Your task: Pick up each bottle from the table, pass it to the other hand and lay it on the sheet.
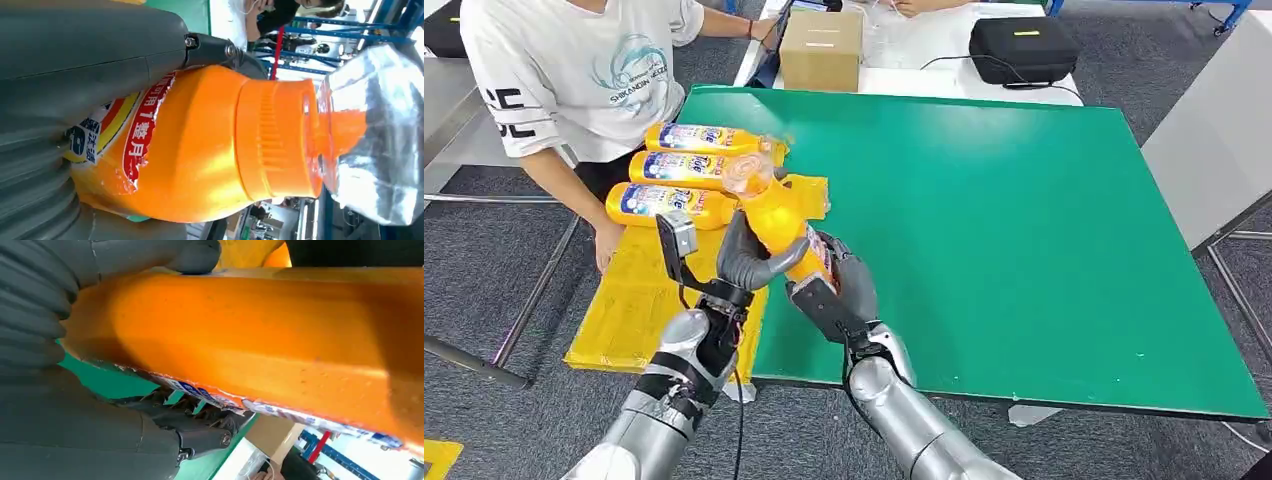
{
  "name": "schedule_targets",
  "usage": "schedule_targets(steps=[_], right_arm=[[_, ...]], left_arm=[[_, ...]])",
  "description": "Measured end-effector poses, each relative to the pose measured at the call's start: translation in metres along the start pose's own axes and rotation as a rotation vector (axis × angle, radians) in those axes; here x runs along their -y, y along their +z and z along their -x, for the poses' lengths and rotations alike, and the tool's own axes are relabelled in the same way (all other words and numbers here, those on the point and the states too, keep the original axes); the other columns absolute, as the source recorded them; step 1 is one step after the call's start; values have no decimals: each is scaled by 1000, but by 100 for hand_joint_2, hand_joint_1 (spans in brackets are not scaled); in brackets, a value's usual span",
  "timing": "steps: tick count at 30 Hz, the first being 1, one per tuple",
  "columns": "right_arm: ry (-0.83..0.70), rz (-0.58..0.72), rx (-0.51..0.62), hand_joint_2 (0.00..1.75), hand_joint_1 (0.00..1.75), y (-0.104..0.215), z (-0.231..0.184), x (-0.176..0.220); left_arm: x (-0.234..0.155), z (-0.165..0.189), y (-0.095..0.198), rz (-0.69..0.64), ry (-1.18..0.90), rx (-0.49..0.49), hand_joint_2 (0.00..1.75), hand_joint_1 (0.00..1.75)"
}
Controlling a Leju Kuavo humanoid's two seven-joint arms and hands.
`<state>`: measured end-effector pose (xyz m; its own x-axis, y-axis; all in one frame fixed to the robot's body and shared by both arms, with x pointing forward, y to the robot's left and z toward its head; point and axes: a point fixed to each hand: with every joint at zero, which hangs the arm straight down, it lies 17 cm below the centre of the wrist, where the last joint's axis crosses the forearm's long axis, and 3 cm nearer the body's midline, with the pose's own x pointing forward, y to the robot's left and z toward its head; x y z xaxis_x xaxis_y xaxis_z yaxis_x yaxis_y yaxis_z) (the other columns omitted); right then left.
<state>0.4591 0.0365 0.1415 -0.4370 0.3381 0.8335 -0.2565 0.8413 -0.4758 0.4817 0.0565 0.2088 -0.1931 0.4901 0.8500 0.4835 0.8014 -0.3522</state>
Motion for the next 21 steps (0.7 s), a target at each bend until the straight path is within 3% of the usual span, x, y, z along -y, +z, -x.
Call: schedule_targets(steps=[1, 2, 4, 14, 21], right_arm=[[7, 6, 2, 175, 173, 0, 0, 1], [14, 14, 3, 175, 61, 0, 0, 2], [28, 25, 6, 175, 0, 0, -1, 4], [-10, 76, 3, 175, 0, 1, -2, 15], [-98, 226, 48, 175, 0, 1, -15, 57]], left_arm=[[0, 0, 0, -1, -1, -1, 175, 175], [-1, 1, 1, -3, -1, -1, 175, 175], [-2, 0, 1, -10, 9, 0, 175, 175], [-20, 4, 5, -46, 31, -22, 175, 175], [-69, -3, 9, -127, -245, 8, 175, 175]])
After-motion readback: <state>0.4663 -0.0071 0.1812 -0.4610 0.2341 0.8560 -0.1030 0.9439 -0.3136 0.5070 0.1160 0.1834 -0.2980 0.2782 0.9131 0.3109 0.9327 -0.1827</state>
